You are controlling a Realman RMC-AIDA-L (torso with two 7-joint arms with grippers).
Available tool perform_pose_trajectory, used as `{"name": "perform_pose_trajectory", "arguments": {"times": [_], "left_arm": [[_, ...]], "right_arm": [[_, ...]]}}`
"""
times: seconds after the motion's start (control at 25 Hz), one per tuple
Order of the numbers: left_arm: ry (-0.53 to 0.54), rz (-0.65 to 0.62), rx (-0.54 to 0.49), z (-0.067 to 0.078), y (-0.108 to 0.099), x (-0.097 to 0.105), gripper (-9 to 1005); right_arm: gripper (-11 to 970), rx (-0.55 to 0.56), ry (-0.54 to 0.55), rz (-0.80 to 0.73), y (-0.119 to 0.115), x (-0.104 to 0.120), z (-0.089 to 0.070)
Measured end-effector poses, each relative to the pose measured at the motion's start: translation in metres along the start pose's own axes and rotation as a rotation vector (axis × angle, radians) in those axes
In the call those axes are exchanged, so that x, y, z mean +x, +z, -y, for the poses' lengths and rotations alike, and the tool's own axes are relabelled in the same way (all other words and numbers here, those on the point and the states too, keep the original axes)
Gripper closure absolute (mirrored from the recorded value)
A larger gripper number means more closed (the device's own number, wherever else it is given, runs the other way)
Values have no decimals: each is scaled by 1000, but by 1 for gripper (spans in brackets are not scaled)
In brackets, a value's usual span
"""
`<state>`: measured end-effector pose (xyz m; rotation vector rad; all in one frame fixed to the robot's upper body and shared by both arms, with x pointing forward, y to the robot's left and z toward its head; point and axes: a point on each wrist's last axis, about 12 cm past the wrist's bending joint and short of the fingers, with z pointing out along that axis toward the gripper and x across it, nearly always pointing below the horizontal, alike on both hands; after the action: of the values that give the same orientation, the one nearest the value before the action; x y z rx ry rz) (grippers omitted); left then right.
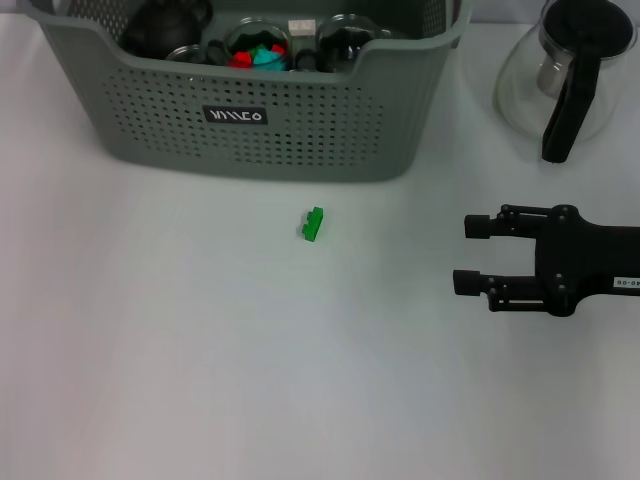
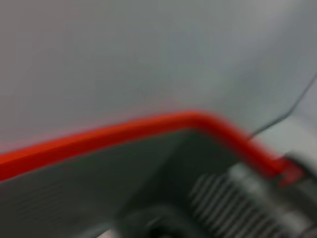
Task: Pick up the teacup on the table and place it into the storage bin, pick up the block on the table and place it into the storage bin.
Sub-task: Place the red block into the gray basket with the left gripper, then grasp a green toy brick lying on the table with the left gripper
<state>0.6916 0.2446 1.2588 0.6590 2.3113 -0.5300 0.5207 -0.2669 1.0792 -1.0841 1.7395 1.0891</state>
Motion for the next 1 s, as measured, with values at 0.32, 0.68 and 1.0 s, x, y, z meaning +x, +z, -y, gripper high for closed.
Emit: {"name": "perform_pose_trajectory", "arguments": {"times": [0.32,0.68,1.0], "left_arm": [[95,-144,-243,20,51,10,869],[-29,321,190,18,-35,32,576],[-36,756,678,-2,-75,127,249]], "right_arm": [[171,0,1,2,0,0,0],[171,6,10,4,-2,3,-1],[171,2,11,10,-2,2,-2]]}}
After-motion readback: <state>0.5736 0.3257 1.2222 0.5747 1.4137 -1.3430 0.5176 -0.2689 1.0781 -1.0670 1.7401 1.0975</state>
